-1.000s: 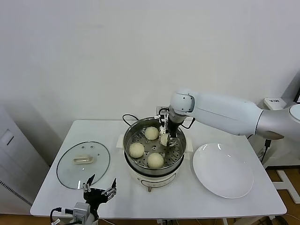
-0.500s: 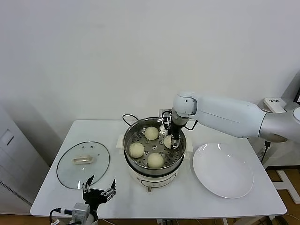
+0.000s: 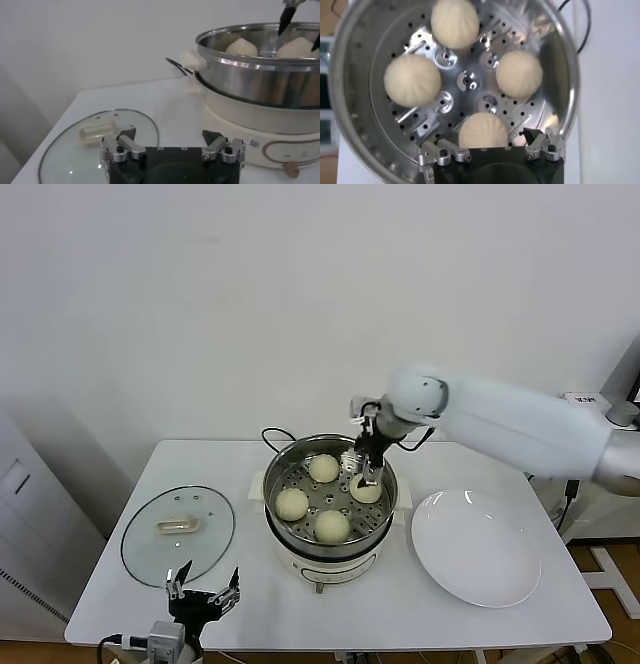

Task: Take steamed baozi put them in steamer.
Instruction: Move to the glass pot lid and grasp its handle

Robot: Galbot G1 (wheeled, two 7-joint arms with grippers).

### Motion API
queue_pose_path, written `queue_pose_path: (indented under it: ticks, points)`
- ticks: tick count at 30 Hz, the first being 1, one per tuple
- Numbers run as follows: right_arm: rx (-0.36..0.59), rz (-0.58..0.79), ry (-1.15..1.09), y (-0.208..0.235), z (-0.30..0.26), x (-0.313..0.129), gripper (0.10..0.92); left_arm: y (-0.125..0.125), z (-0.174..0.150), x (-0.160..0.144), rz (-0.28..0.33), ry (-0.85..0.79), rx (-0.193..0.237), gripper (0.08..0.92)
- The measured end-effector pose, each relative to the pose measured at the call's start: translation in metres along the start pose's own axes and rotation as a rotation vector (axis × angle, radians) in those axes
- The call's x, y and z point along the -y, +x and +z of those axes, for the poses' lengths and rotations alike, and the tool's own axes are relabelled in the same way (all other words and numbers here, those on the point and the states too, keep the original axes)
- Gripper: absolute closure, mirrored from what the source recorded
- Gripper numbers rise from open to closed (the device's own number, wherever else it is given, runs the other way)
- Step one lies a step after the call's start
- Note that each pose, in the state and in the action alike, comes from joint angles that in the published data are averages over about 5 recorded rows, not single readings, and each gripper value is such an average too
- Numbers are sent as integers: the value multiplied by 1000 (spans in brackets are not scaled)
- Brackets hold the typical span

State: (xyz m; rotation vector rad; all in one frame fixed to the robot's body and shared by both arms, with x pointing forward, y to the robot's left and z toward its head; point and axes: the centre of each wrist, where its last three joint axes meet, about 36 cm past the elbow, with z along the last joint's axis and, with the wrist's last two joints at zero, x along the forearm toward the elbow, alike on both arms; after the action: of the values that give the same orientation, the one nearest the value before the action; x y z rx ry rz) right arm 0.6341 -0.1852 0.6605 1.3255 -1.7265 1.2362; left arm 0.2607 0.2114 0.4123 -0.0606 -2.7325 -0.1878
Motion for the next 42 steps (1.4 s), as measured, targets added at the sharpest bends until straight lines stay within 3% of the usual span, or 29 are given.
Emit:
queue_pose_path:
  ticks: [7,13,25,30,35,42]
  points:
    - [265,169,-103,34,40,-8,200,2,-2,-1,-15,33,38,177]
    - [524,324,-223,39,84,-23,200,1,-6,0,-7,74,96,177]
    - [1018,679,-606,-25,176,-108,200,-7,-8,-5,-26,118,206,177]
    - [1107,810,-833,-69,209,-168,200,-17,-4,-7,-52,90,226,177]
    - [1109,876,-1018,-104,229,-228,200,-28,-4,-12,-94,13,239,177]
    - [1073,914,-1176,-130,240,-298,200,-50,-10,-23,-232,-266,280,177]
